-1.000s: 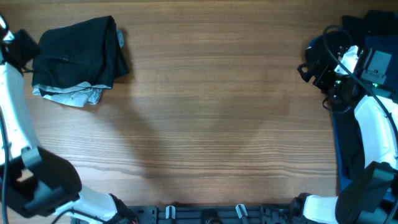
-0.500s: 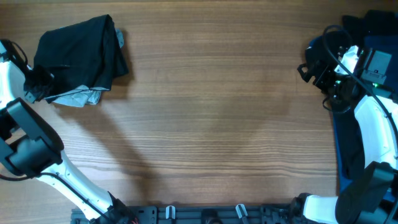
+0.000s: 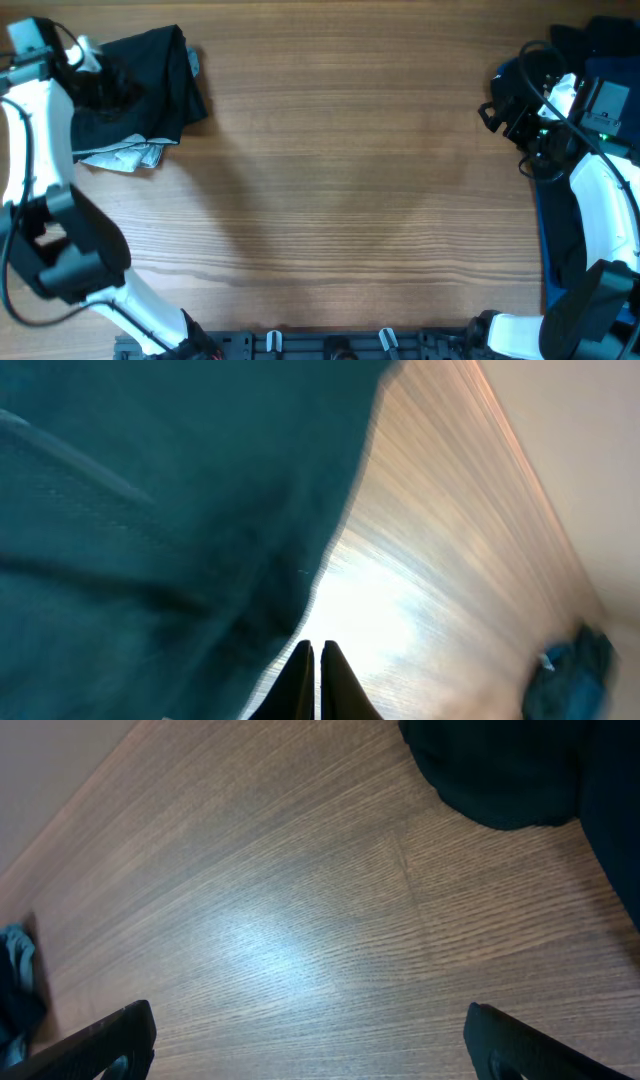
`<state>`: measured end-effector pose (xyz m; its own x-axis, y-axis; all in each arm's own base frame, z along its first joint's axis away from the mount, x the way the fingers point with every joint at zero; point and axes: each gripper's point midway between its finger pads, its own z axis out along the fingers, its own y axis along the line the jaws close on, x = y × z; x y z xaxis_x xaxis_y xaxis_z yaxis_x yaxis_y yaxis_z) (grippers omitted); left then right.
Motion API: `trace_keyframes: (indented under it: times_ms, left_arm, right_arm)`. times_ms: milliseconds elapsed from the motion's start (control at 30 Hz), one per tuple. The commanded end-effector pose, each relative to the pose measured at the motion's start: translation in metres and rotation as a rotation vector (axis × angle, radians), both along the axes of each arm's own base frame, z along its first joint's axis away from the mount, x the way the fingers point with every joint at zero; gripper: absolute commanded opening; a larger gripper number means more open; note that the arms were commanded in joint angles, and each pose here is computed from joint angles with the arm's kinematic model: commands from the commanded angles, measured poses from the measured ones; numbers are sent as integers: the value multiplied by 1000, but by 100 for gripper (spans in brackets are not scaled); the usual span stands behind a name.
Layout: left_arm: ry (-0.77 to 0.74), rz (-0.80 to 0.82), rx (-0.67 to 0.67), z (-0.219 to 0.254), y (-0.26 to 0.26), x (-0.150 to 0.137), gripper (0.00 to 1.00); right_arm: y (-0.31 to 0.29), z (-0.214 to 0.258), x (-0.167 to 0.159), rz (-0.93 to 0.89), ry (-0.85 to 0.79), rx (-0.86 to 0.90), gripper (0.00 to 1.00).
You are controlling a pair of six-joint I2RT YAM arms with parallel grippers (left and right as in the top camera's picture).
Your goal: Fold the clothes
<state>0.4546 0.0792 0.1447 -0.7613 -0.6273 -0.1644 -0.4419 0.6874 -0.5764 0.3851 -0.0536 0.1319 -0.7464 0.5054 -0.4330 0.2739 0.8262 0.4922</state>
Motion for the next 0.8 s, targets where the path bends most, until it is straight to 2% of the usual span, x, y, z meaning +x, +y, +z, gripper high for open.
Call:
trace_keyframes:
  times_ms: [0, 100, 200, 300, 367, 400, 467, 500, 533, 600, 633, 700, 767]
  left_arm:
    - [-16, -183, -198, -32, -37, 3, 4]
    - [50, -244, -250, -92, -42, 1, 4]
    - [-3, -361, -368, -117, -62, -9, 4]
    - [-2, -416, -383, -148, -69, -24, 4]
    - [-7, -415, -396, -151, -71, -28, 4]
    - [-45, -410, -440, -141, -73, -25, 4]
    - [-224, -400, -607, -87, -78, -11, 4]
    - [-296, -409, -634, -61, -76, -6, 4]
    - [-356, -424, -632, -39, -74, -2, 4]
    - [-542, -497, -521, 18, -69, 9, 4]
    - [-594, -512, -485, 32, -67, 15, 4]
    - [-663, -503, -448, 48, -59, 35, 10]
    - [-679, -431, -405, 50, -46, 63, 11]
  right_arm:
    - [-1, 10, 3, -2, -25, -14, 100]
    - [-1, 10, 3, -2, -25, -14, 100]
    - [-1, 10, 3, -2, -25, -14, 100]
    - [-1, 10, 3, -2, -25, -14, 100]
    - [-1, 10, 3, -2, -25, -14, 100]
    - [-1, 10, 3, -2, -25, -14, 100]
    - [-1, 10, 3, -2, -25, -14, 100]
    - [-1, 10, 3, -2, -25, -14, 100]
    - [-1, 10, 3, -2, -25, -14, 99]
    - [-1, 10, 3, -2, -25, -14, 100]
    - [-1, 10, 3, -2, -25, -14, 99]
    - [-1, 10, 3, -2, -25, -14, 99]
    - [-1, 10, 3, -2, -25, -14, 100]
